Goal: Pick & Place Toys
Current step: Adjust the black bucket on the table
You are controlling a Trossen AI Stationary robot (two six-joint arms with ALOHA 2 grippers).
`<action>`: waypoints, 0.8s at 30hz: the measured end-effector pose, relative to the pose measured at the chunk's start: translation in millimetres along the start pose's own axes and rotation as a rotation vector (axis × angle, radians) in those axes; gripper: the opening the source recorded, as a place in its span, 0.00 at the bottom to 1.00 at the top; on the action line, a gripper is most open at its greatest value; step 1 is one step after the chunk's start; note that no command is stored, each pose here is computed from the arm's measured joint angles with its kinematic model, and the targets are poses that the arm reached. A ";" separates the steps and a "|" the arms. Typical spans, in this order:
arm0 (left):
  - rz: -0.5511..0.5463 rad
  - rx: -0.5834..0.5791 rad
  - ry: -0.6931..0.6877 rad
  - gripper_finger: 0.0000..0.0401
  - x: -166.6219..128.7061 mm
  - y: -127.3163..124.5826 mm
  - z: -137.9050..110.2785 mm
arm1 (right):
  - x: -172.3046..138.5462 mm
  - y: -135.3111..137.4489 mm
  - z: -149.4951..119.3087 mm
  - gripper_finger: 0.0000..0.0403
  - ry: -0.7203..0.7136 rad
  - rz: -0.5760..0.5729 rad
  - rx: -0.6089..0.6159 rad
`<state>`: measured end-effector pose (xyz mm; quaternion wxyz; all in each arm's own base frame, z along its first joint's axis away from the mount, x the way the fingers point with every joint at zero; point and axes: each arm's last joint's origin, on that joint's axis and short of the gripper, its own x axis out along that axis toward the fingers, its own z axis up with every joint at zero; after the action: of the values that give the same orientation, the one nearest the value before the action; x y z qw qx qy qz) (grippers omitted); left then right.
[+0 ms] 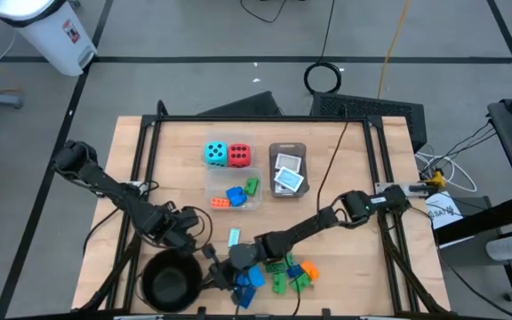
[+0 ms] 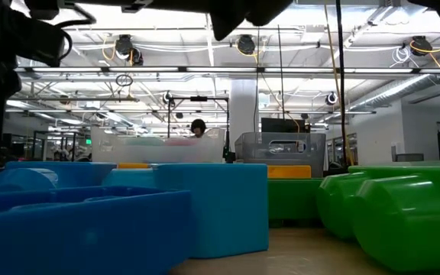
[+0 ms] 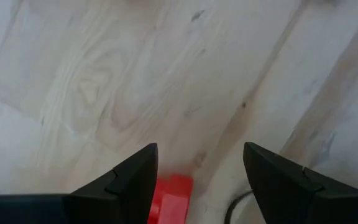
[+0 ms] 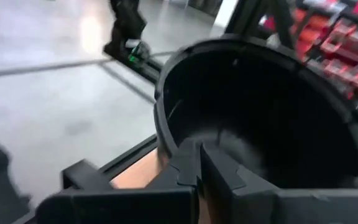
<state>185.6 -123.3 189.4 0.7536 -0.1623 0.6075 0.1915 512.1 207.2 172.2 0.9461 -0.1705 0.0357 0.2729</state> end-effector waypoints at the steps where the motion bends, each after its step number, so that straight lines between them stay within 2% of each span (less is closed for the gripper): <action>1: -0.006 0.012 -0.003 0.60 -0.6 -0.6 0.9 | 0.0 0.3 -1.5 0.00 0.017 0.006 0.015; 5: -0.050 0.022 -0.049 0.60 -13.7 -2.1 6.0 | 0.2 1.4 -5.8 0.00 0.049 0.011 0.041; 14: -0.134 0.066 -0.110 0.60 -36.9 -4.8 11.1 | -2.5 10.8 11.8 0.00 0.049 -0.008 -0.062; 21: -0.143 0.071 -0.112 0.60 -38.9 -5.4 10.0 | -2.2 10.5 9.6 0.00 0.059 -0.011 -0.067; 24: -0.147 0.065 -0.113 0.60 -39.0 -5.8 10.0 | -2.7 9.7 15.2 0.00 0.021 -0.024 -0.099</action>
<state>189.6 -127.1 229.7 0.8035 -0.1708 0.5564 0.1249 504.3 218.7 184.0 0.9393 -0.2205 0.0301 0.2610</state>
